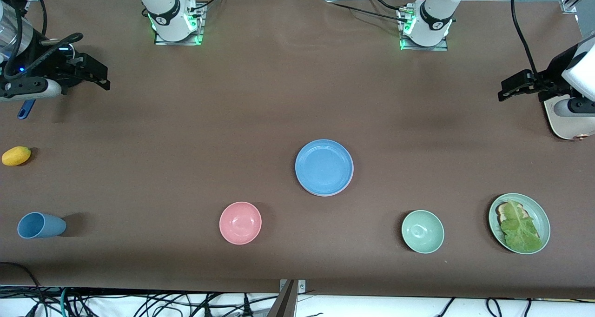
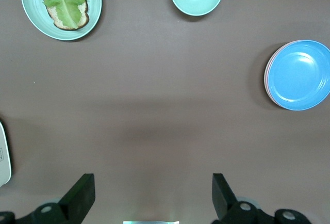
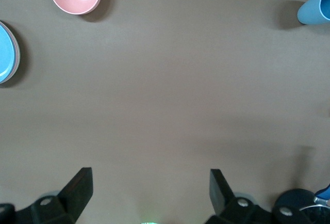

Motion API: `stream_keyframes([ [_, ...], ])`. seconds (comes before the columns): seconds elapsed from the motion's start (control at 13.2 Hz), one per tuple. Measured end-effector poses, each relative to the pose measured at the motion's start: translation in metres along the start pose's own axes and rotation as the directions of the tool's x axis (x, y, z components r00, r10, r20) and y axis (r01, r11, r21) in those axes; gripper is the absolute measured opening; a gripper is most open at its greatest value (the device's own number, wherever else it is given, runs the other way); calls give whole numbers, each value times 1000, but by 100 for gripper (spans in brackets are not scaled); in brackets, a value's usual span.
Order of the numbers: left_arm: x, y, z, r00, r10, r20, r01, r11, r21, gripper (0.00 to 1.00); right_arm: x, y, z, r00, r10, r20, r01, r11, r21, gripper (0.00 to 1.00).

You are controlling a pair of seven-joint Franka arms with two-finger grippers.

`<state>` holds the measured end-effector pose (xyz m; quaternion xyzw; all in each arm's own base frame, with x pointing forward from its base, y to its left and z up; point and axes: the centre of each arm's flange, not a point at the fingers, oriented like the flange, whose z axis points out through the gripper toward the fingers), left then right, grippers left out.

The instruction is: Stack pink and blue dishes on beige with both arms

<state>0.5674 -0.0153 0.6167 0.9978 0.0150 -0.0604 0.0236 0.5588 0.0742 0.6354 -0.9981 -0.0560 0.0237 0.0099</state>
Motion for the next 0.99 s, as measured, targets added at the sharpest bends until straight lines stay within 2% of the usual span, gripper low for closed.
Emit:
stream_keyframes([
  [0.99,2,0,3,1000,0,5,0,1000,0,100,0,0,0,1000,0,0,0,1000,0,100],
])
